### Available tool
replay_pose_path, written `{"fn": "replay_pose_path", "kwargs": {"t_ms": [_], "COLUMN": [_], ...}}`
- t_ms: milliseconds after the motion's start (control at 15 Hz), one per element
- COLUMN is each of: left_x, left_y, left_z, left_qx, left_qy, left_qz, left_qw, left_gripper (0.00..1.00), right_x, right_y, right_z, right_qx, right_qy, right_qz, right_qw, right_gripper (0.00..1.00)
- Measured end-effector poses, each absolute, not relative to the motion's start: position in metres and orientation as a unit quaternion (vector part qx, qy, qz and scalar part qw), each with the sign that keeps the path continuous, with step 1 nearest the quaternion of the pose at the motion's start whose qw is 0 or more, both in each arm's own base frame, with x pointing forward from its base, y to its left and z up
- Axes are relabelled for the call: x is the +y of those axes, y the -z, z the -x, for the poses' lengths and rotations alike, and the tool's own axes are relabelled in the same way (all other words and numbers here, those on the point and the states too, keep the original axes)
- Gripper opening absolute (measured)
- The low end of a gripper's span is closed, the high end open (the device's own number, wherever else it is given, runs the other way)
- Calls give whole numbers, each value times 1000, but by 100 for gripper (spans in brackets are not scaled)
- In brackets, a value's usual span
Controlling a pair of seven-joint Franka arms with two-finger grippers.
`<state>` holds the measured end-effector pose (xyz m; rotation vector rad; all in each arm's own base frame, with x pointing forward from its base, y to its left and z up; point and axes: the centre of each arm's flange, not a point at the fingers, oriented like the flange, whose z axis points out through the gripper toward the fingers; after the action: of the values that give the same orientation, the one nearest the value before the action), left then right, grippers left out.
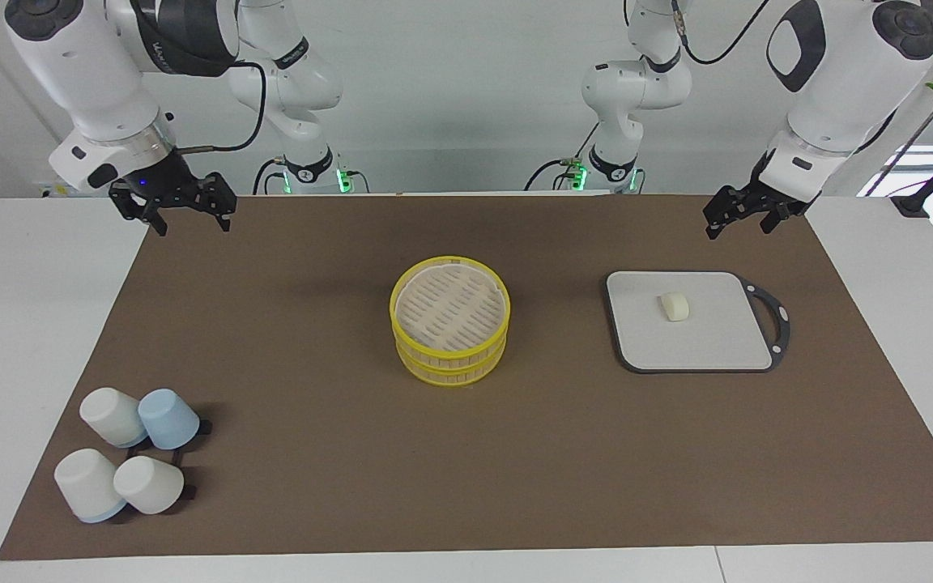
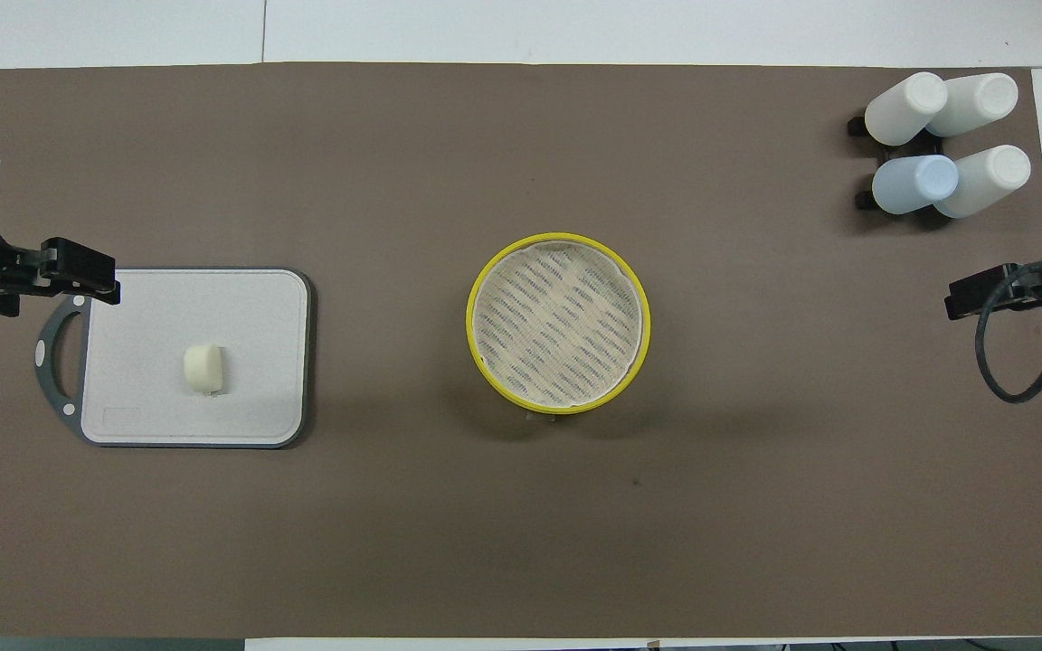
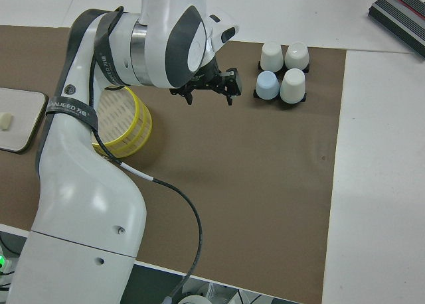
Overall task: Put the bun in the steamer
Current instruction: 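Reach the left gripper to the bun while the right gripper reaches the lid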
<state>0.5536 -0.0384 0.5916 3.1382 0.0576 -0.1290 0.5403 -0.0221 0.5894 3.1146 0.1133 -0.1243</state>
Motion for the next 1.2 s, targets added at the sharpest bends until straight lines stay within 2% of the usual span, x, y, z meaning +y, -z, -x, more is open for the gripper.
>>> {"fn": "replay_pose_path", "kwargs": {"t_ms": [600,733,1067,1200], "left_x": [-36,-38,-48,-48], "left_y": [-577,-558,-489,-461], "left_z": [-550,-547,-534,-530], "left_qx": [25,37,32,34], "left_qy": [45,30,46,50], "left_qz": [-999,-999,-998,-998], "left_qw": [1,14,15,14], "left_gripper": [100,100,100,100], "right_x": [-21,-12,32,67], "right_y": [-586,-587,-583,-578], "right_z": [-535,-535,-536,-538], "right_qx": [37,46,54,51], "right_qy": [47,45,37,22], "right_qz": [-998,-998,-998,-998], "right_qw": [11,12,-2,-9], "right_gripper": [100,100,100,100]}}
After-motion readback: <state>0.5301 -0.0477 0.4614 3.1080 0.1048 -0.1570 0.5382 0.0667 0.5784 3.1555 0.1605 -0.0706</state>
